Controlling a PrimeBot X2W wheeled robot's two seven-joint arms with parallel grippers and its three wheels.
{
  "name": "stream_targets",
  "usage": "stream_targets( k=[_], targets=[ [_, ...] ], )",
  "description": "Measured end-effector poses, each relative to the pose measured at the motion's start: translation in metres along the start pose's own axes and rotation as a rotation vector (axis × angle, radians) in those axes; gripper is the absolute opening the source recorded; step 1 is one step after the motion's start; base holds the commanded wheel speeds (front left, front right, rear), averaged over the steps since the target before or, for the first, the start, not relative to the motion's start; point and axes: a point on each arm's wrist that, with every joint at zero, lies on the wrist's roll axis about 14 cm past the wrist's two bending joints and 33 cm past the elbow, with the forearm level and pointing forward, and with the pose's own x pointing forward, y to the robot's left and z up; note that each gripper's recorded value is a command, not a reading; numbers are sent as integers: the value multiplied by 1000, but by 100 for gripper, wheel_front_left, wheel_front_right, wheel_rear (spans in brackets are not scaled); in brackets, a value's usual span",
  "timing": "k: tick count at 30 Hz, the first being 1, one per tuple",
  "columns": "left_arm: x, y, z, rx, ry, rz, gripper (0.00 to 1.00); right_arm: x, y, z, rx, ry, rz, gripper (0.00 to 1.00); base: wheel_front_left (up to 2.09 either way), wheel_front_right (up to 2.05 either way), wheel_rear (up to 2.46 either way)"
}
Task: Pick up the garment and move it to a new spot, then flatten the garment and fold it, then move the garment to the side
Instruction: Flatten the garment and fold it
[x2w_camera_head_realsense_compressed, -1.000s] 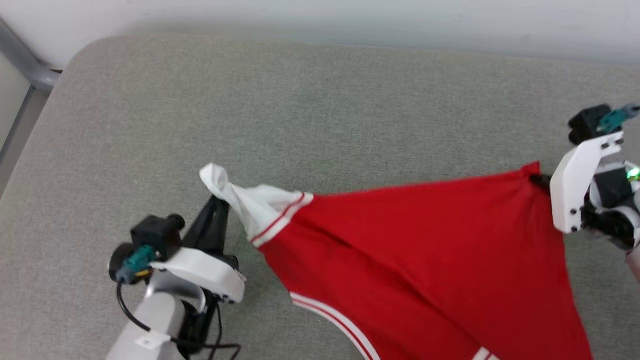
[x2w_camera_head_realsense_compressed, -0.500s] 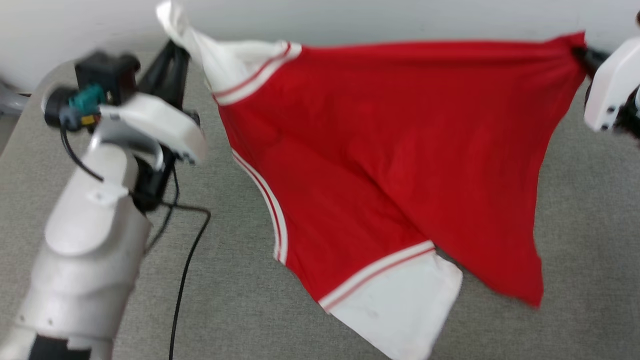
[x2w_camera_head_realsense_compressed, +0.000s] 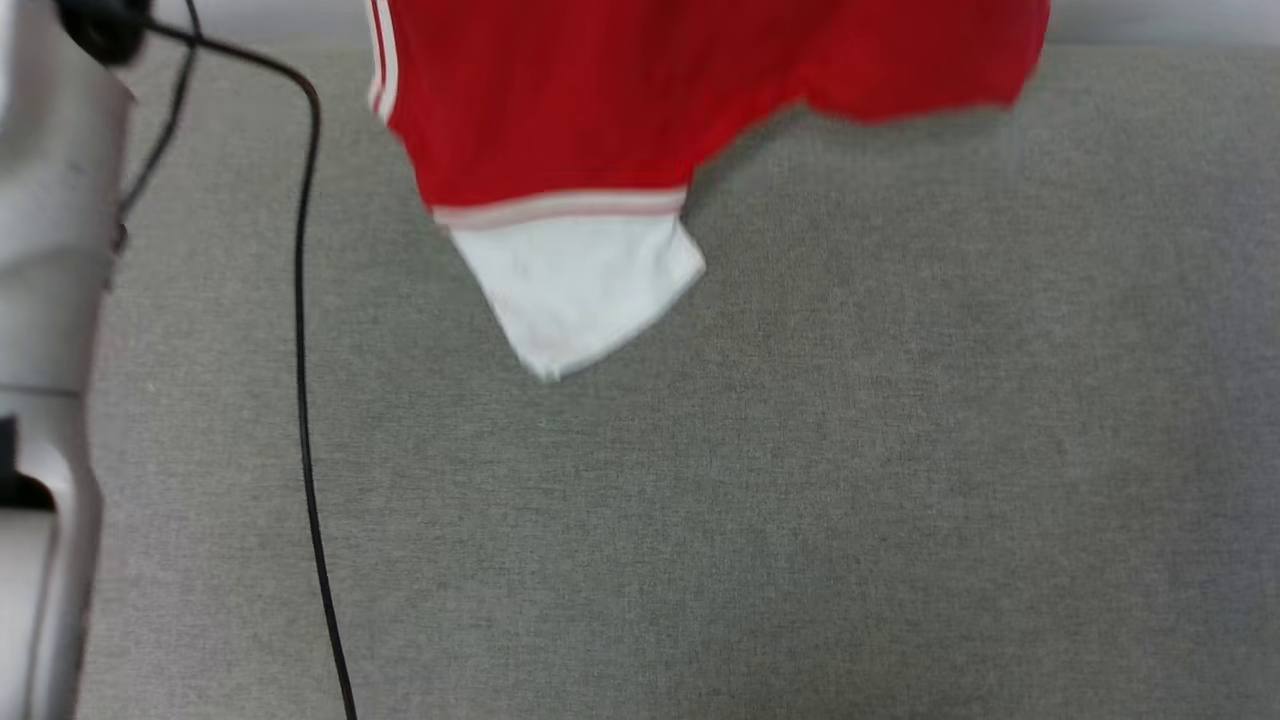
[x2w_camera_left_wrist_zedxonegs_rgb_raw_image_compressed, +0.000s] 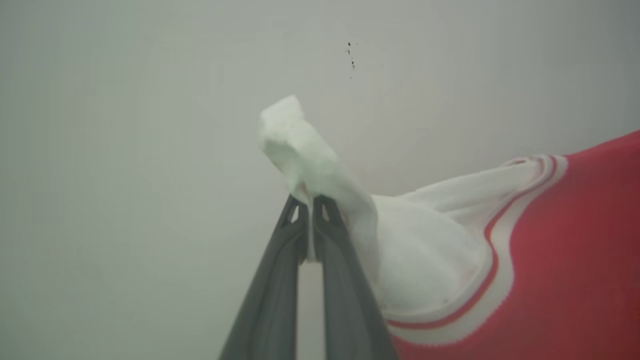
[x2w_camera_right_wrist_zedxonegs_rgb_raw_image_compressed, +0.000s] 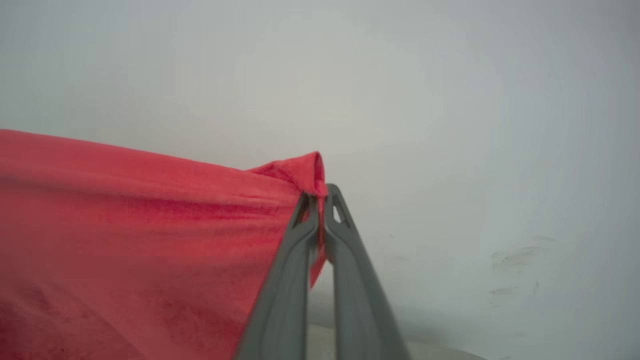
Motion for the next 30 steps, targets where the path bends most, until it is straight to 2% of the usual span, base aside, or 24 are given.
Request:
stream_targets(
  k=[5, 10, 13, 21, 26, 30],
  targets=[
    [28, 18, 10, 19, -50, 28, 0, 21, -6, 27, -1, -85, -18, 0, 0, 0, 0],
    [50, 24, -8, 5, -64, 42, 0, 47, -7, 20, 4, -112, -26, 0, 0, 0, 0],
    [57, 24, -37, 1, -33, 42, 0, 64, -2, -6, 8, -84, -17, 0, 0, 0, 0],
    [52, 10, -140, -70, 119, 40, 0, 96, 19, -103, 23, 63, 22, 0, 0, 0, 0],
    [31, -4, -192, -148, 219, 43, 0, 99, 31, -145, 41, 129, 47, 0, 0, 0, 0],
    [16, -10, -210, -192, 264, 47, 0, 93, 39, -168, 50, 175, 66, 0, 0, 0, 0]
  ],
)
